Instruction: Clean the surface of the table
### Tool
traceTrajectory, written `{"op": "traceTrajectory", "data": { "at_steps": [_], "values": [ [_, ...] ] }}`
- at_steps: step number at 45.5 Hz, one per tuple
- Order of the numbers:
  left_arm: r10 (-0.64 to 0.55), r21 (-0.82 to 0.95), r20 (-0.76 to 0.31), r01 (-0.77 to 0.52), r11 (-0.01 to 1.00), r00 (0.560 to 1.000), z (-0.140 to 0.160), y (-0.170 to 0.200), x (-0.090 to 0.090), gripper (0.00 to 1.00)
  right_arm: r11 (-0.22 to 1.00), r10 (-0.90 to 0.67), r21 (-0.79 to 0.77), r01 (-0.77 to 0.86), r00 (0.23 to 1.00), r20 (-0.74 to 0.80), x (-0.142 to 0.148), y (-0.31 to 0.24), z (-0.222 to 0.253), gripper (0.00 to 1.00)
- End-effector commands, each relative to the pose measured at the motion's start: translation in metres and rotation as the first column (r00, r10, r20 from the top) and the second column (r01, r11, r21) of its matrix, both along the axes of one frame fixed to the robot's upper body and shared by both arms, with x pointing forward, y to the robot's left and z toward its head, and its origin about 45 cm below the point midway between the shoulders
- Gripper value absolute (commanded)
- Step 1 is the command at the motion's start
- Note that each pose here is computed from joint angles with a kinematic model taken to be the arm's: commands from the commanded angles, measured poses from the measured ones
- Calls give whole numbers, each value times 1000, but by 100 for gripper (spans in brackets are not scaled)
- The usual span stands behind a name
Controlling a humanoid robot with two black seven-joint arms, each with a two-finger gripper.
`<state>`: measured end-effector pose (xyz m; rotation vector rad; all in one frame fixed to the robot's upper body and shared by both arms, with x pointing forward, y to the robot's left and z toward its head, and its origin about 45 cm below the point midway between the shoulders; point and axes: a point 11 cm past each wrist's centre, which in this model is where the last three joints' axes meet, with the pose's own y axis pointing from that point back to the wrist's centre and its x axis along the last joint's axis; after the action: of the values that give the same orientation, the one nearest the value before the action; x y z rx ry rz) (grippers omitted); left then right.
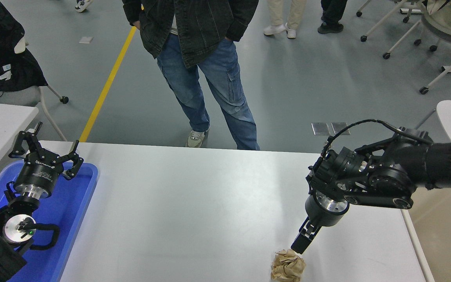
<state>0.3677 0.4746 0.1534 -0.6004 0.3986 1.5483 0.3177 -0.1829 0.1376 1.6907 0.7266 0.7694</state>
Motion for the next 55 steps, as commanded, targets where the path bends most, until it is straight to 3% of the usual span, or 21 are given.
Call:
{"op": "traceTrajectory", "data": {
  "at_steps": [1,16,49,51,55],
  "values": [
    [0,0,0,0,1000,1000,0,0,0,100,1000,-16,22,17,998,-55,-17,2,-18,97],
    [0,0,0,0,1000,1000,0,0,0,100,994,-73,83,75,997,-29,-8,8,-26,97],
    [0,0,0,0,1000,1000,0,0,0,100,978,-176,112,178,984,-32,-17,-16,-65,97],
    [0,0,0,0,1000,1000,0,0,0,100,978,-172,110,175,984,-36,-19,-17,-67,95],
    [0,0,0,0,1000,1000,0,0,0,100,978,-172,114,175,985,-36,-20,-15,-67,80]
  ]
}}
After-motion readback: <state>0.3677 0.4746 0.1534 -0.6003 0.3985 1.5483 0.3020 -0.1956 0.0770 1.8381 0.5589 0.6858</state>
